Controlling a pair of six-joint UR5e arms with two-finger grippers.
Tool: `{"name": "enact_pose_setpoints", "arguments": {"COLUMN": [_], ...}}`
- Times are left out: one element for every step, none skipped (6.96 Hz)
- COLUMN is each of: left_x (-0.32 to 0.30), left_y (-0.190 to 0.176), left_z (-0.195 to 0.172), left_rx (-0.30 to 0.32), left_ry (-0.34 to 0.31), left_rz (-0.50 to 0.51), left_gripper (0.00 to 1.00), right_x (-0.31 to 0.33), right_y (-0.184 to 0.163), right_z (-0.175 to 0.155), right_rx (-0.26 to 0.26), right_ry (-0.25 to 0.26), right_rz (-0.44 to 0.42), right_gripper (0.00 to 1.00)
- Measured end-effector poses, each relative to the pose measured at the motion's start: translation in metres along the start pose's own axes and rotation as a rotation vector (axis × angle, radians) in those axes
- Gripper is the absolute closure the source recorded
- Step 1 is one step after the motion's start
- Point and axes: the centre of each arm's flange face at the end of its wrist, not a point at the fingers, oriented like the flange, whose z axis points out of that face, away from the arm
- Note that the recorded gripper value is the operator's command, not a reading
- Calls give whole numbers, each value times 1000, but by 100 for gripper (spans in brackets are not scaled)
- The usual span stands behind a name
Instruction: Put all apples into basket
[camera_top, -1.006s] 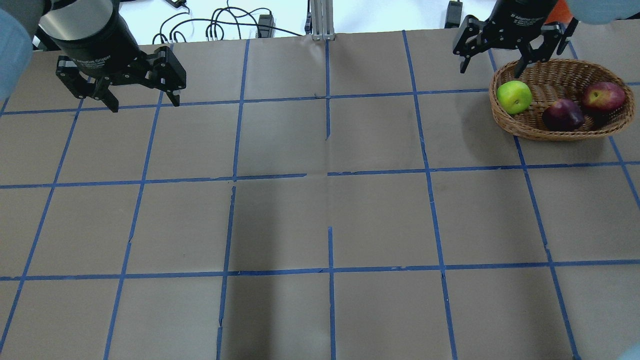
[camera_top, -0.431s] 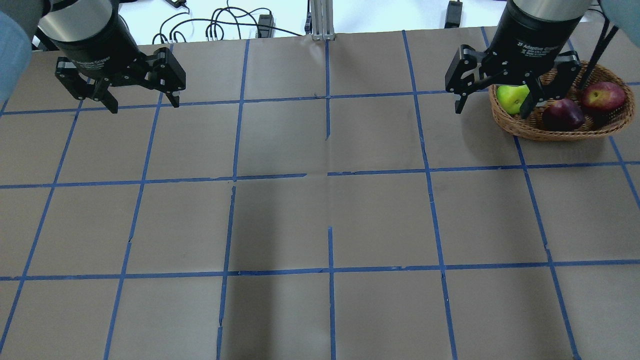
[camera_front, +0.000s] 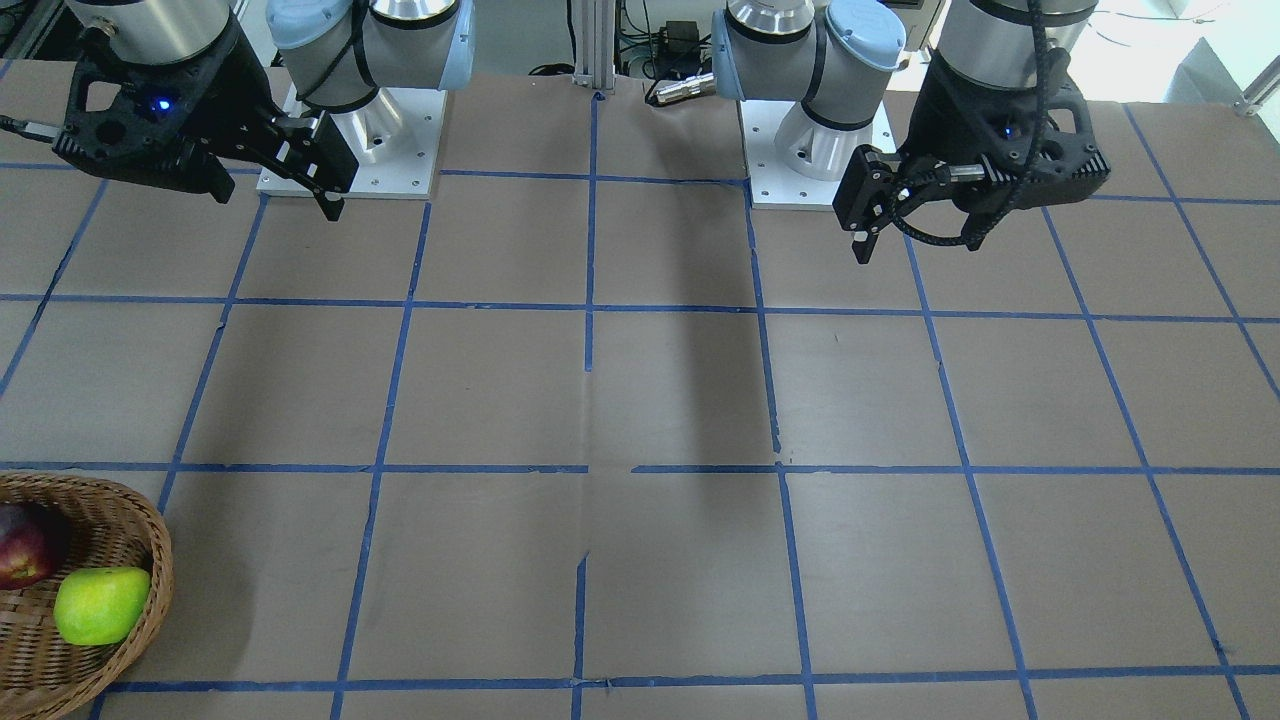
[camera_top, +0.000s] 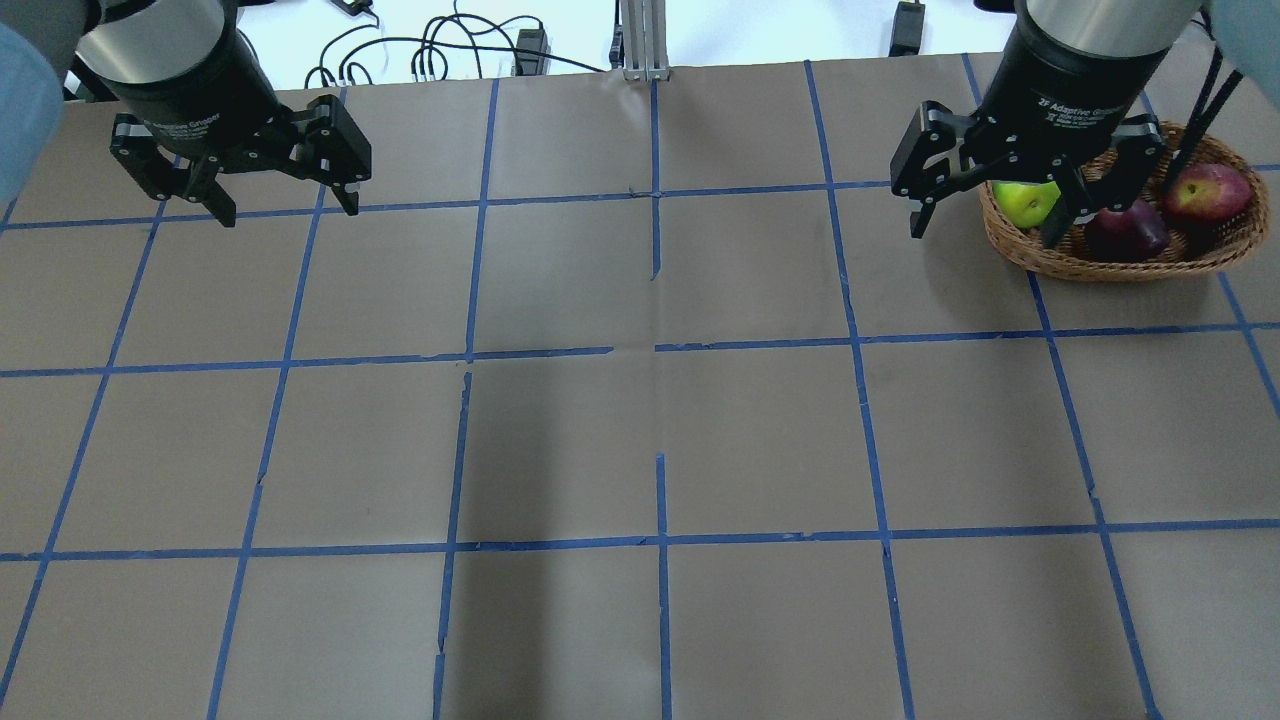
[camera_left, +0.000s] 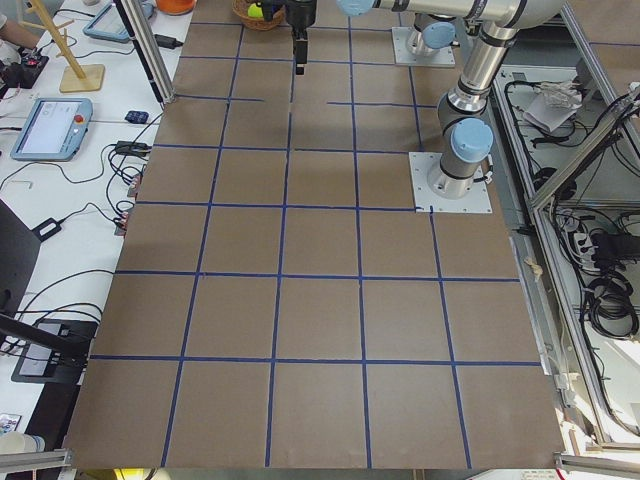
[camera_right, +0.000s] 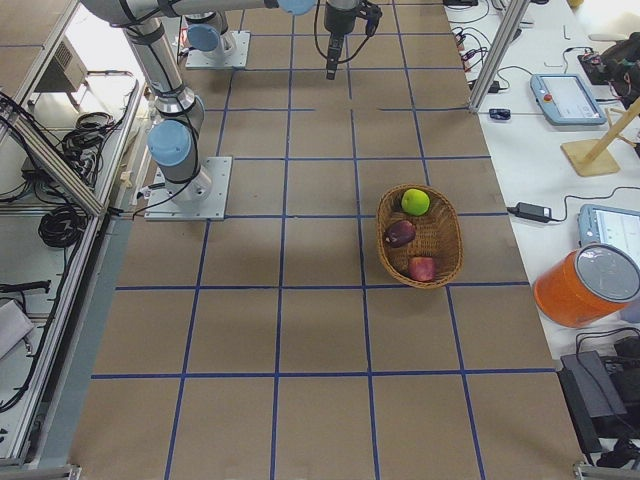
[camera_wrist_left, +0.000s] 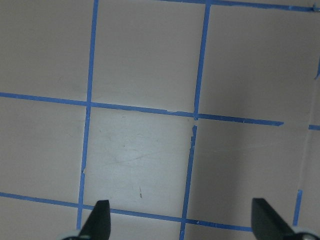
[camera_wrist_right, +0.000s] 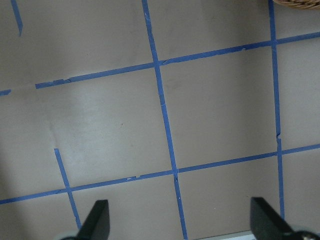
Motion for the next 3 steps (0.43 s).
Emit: {"name": "enact_pose_setpoints", "arguments": {"left_x": [0, 0, 0], "left_y": [0, 0, 0], "left_z": [0, 0, 0], "left_rx": [0, 0, 0], "left_ry": [0, 0, 0], "left_rz": [0, 0, 0], "left_gripper": [0, 0, 0], "right_x": [0, 0, 0], "right_y": [-1, -1, -1], "right_z": [1, 2, 3], "right_rx": [-2, -5, -6], "right_ry": [0, 0, 1], "right_rz": [0, 0, 0], "right_gripper": [0, 0, 0]}}
